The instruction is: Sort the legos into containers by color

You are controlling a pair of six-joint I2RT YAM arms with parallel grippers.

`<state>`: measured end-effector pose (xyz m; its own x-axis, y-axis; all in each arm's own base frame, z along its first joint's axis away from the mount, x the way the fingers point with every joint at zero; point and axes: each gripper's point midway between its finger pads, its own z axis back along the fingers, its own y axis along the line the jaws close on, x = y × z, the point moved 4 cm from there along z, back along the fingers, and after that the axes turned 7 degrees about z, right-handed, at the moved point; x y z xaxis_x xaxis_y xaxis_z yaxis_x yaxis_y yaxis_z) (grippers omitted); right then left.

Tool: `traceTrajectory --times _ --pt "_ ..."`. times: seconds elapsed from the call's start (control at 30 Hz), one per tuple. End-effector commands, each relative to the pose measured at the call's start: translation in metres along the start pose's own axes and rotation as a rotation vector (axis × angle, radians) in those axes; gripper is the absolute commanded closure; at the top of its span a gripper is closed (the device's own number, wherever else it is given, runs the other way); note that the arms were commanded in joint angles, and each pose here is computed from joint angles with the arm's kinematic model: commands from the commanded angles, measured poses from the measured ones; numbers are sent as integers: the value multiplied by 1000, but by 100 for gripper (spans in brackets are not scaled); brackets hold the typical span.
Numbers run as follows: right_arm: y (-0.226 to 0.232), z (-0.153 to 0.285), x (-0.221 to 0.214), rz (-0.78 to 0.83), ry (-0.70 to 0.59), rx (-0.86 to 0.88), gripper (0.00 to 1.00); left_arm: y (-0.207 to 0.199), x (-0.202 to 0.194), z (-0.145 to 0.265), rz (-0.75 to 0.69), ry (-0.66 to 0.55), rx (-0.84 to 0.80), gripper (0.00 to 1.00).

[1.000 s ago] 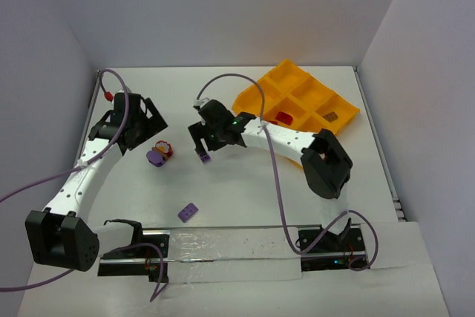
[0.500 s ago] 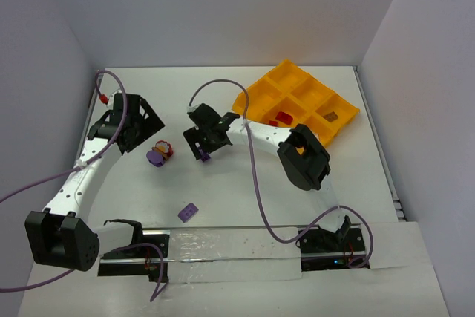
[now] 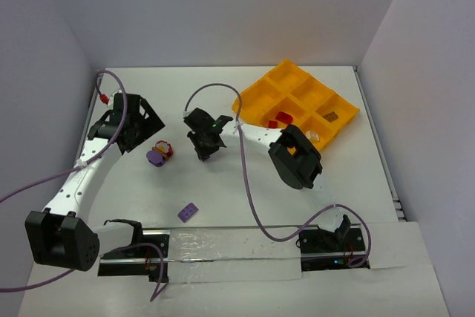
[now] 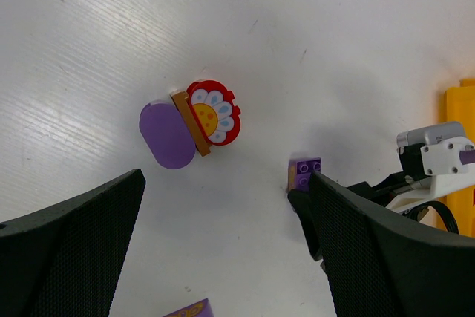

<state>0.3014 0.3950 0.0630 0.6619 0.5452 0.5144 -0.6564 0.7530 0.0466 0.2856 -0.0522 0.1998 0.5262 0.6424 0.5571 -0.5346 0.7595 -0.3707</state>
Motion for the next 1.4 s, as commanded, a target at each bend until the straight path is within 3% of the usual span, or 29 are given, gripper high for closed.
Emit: traceTrajectory --times 0.0,0.13,0.53,0.83,0.93,0.97,1.03,1.07,1.23,1.37 --pt "-7 25 33 -33 -96 -15 81 -10 14 6 8 -42 -46 1" --pt "-26 43 47 -81 -136 -22 83 -12 16 7 1 -46 -50 1" --pt "-178 95 67 -451 -276 -167 83 -11 13 10 -52 -33 -88 1" --pt "-268 98 63 -618 -300 -313 80 9 -36 1 -205 181 -95 3" --pt "-278 97 68 -619 -302 -328 72 17 -55 3 -207 235 -87 3" --pt "-281 95 71 -616 -296 -328 58 19 -59 3 -209 251 -79 3" --pt "-282 94 74 -608 -293 -325 41 21 -67 3 -207 271 -63 3" --pt "-282 95 77 -600 -297 -320 37 20 -69 4 -205 272 -68 3" --pt "-272 109 83 -561 -321 -290 32 10 -70 11 -185 264 -84 2" --pt "-236 128 80 -471 -347 -215 33 7 -59 10 -165 217 -44 2"
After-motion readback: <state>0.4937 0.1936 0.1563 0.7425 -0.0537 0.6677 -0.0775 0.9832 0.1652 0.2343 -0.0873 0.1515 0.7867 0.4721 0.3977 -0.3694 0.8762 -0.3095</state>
